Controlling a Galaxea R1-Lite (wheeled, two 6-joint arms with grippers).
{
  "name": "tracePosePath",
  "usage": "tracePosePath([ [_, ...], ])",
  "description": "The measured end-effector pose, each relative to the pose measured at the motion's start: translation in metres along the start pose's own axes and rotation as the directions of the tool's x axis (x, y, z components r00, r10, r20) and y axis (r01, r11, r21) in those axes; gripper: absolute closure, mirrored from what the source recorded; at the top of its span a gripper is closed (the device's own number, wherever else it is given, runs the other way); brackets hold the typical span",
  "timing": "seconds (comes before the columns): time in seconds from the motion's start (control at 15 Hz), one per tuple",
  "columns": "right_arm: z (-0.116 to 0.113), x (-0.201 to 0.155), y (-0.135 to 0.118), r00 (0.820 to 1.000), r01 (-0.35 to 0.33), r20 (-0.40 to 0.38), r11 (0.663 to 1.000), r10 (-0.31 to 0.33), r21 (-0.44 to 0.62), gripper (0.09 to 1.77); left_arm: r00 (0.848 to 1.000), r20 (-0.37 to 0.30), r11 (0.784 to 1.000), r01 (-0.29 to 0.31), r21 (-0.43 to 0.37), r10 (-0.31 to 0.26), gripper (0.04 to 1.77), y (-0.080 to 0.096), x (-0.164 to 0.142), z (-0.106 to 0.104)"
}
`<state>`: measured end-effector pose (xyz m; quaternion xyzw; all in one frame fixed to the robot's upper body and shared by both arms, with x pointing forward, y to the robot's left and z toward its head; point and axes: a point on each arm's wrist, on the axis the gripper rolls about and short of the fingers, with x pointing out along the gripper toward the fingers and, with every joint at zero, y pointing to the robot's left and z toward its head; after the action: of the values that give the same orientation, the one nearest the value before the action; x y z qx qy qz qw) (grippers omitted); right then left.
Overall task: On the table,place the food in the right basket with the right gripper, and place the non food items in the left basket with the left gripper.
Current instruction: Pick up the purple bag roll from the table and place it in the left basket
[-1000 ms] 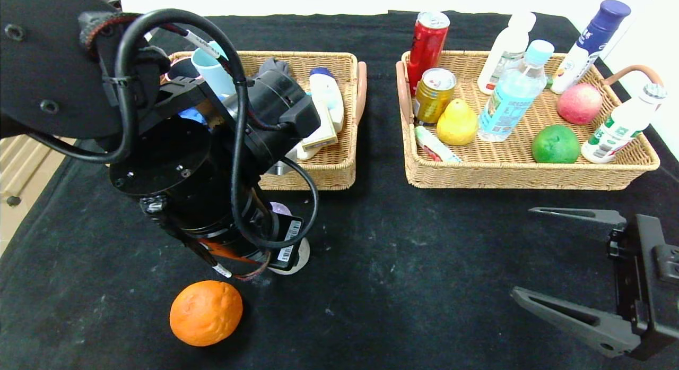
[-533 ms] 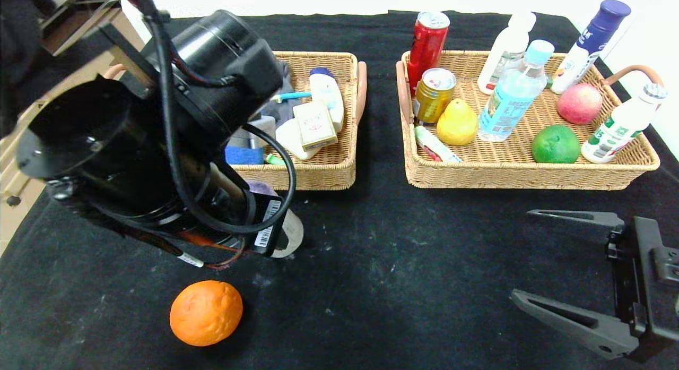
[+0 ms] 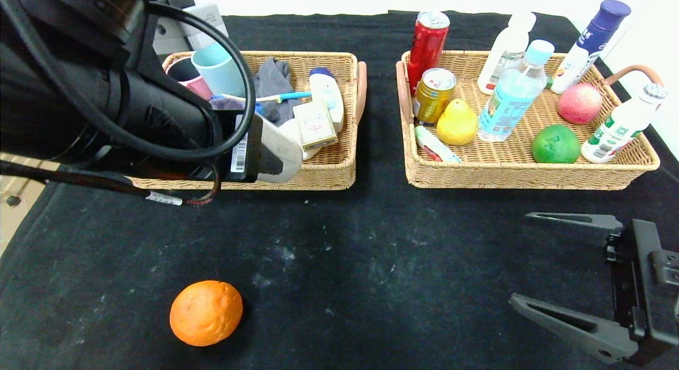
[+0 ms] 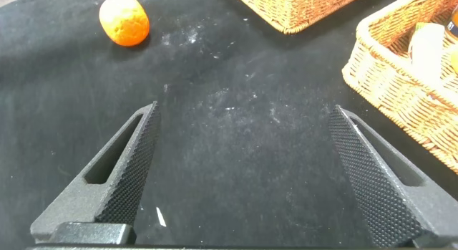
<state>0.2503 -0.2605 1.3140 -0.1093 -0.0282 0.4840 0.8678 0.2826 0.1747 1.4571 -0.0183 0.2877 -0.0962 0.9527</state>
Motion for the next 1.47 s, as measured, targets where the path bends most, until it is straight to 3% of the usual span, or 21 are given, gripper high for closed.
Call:
tracePosePath([
  [0.13,0.0,0.0,0.0,1.0,0.001,0.0,1.0,-0.001,0.0,0.15,0.997,0.082,1.0,-0.007,-0.026,0.009,0.9,0.001,0.006,0.011],
  [0.27,0.0,0.0,0.0,1.0,0.0,0.0,1.0,0.0,0.0,0.15,0.984,0.162,0.996,-0.065,-0.052,0.073,0.9,0.003,0.018,0.021],
  [0.4,0.0,0.0,0.0,1.0,0.0,0.0,1.0,0.0,0.0,0.15,0.973,0.208,0.994,-0.092,-0.059,0.102,0.9,0.006,0.031,0.03],
  [0.73,0.0,0.0,0.0,1.0,0.0,-0.001,1.0,0.0,0.001,0.15,0.925,0.352,0.99,-0.127,-0.063,0.142,0.91,0.015,0.06,0.053],
  [1.2,0.0,-0.001,0.001,1.0,0.001,0.0,1.0,-0.001,-0.001,0.15,0.865,0.477,0.986,-0.161,-0.036,0.158,0.91,0.028,0.095,0.073],
  [1.47,0.0,-0.001,0.001,1.0,0.002,0.0,1.0,-0.002,-0.001,0.15,0.872,0.468,0.989,-0.149,-0.023,0.142,0.91,0.031,0.109,0.072],
])
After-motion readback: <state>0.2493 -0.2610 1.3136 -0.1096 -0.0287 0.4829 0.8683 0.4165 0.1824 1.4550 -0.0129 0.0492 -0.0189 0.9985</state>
